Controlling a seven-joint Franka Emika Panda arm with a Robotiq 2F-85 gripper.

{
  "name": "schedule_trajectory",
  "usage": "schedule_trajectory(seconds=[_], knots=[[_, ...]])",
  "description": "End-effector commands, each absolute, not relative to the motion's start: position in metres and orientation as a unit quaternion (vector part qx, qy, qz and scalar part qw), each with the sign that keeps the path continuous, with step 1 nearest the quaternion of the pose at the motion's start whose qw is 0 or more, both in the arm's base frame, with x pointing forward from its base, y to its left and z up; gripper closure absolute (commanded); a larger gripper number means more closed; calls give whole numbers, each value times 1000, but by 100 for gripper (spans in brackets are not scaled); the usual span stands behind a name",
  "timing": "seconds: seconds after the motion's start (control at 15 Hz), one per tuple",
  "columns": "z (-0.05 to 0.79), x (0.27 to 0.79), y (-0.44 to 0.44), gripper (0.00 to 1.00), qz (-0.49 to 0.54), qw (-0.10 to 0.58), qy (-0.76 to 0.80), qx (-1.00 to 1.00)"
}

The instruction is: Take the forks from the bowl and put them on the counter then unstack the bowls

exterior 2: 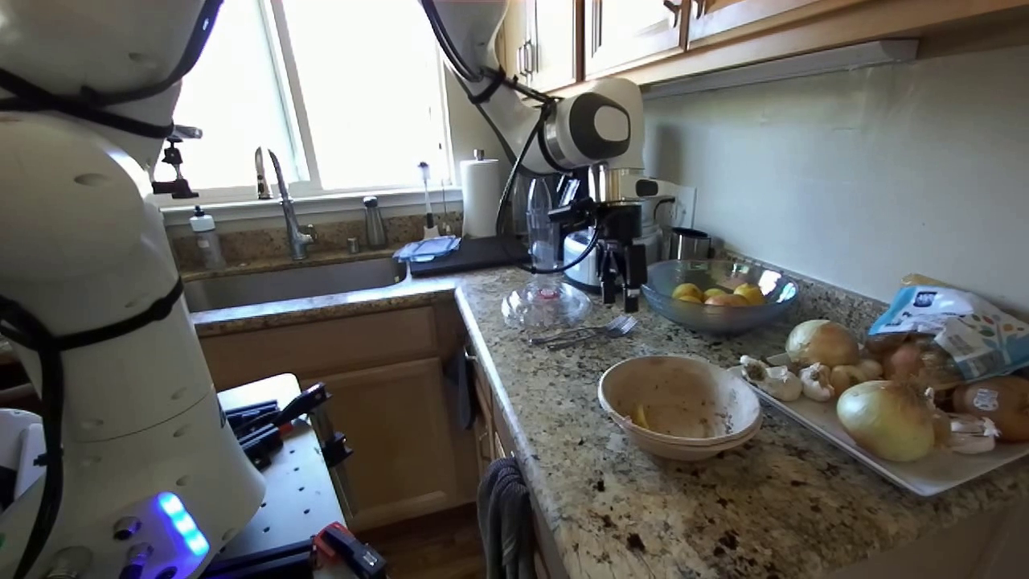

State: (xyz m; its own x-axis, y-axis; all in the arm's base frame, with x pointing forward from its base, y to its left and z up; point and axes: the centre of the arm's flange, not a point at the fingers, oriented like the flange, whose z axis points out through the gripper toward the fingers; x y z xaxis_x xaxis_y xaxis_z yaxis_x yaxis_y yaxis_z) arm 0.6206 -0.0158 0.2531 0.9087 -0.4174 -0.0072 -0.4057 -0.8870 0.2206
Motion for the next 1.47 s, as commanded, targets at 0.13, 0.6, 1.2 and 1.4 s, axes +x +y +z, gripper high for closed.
schedule_trajectory(seconds=[0.13, 0.6, 1.2, 1.4], knots=[[225, 614, -42, 0, -73, 157, -237, 956], [201, 614, -64, 27, -87, 182, -256, 946], [195, 610, -75, 83, -97, 177, -267, 942], [194, 609, -73, 93, -100, 171, -267, 943]])
